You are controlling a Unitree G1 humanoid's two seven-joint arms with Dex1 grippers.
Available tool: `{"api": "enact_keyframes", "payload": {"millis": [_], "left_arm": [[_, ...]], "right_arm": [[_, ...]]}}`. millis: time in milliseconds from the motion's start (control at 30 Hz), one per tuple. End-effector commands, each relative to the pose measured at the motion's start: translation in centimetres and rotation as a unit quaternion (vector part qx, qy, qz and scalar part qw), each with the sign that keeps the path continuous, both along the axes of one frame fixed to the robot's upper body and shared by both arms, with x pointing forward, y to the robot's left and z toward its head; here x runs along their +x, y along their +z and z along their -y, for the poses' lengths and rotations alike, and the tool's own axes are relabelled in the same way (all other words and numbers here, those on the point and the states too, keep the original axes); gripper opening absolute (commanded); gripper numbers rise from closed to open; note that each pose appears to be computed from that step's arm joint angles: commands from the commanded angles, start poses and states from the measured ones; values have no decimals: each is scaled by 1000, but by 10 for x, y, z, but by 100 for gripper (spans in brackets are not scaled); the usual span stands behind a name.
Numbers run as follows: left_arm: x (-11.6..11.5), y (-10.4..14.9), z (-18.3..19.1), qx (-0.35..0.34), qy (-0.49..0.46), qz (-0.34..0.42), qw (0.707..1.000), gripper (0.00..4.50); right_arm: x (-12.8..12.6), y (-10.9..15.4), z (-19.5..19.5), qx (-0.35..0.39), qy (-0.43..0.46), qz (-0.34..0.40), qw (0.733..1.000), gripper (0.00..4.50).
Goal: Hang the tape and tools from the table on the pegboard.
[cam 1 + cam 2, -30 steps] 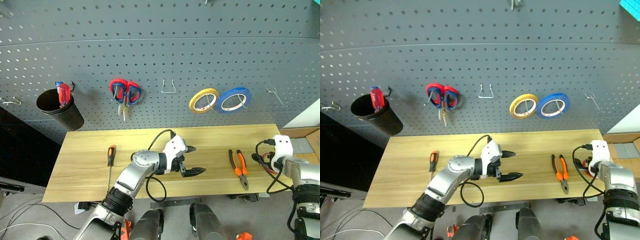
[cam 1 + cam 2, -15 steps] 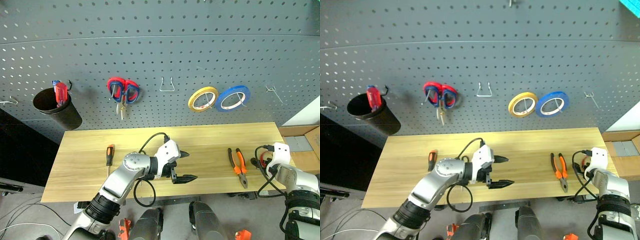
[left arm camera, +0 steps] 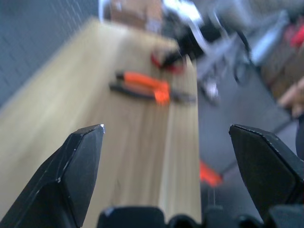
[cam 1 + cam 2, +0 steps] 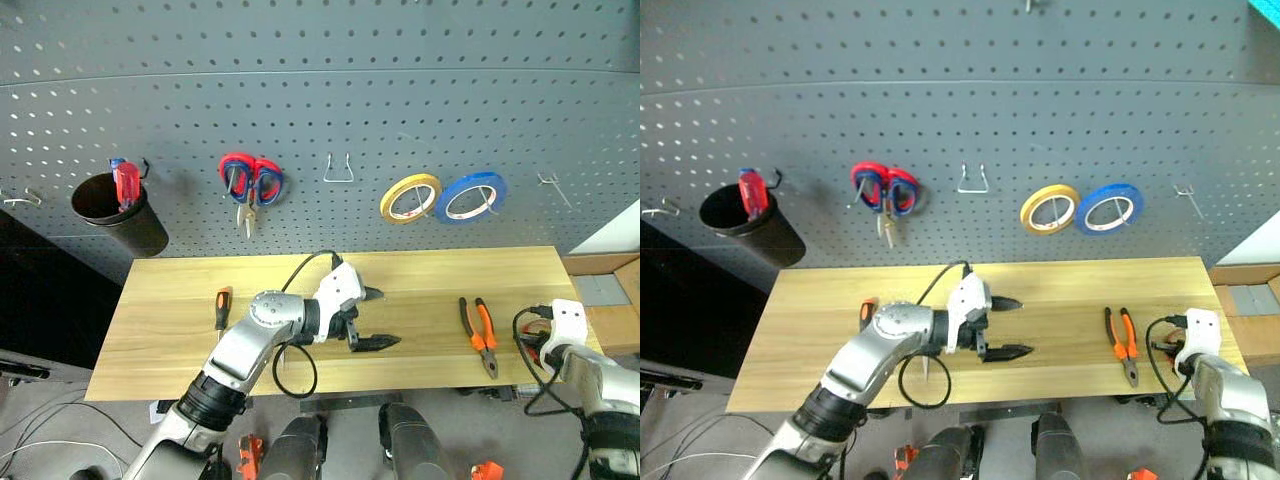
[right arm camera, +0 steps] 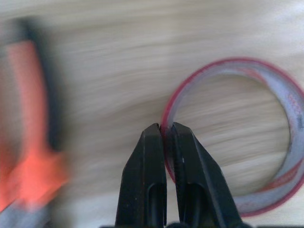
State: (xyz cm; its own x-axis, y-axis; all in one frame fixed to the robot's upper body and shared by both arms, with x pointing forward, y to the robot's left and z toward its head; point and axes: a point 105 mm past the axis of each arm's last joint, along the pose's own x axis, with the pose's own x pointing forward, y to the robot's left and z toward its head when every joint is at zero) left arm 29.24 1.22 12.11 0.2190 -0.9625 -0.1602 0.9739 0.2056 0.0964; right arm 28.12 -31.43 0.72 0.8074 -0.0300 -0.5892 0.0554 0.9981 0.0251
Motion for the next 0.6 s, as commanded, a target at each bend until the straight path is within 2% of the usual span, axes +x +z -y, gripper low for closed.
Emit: {"api": "enact_keyframes", "payload": {"millis": [33,133,267,333,400,500,600], "left_arm": [[16,29,-6,-78,30,37,996,450],[20,34,-7,-115,38,40,992,450],[18,40,-2,-148,41,49,987,450],[18,43,-1,-160,43,56,985,450],[19,46,1,-166,43,63,983,450],[22,48,2,-170,49,69,982,450],[24,49,3,-167,51,75,982,450]], "right_arm": [[-5,63,-15,14,47,109,993,3],[-17,95,-27,27,70,166,983,3],[-40,162,-48,14,100,304,947,3],[-45,183,-59,0,115,346,931,3],[-41,193,-64,-19,123,367,922,3],[-19,206,-62,-28,104,396,912,3],[0,203,-59,-33,102,388,915,3]]}}
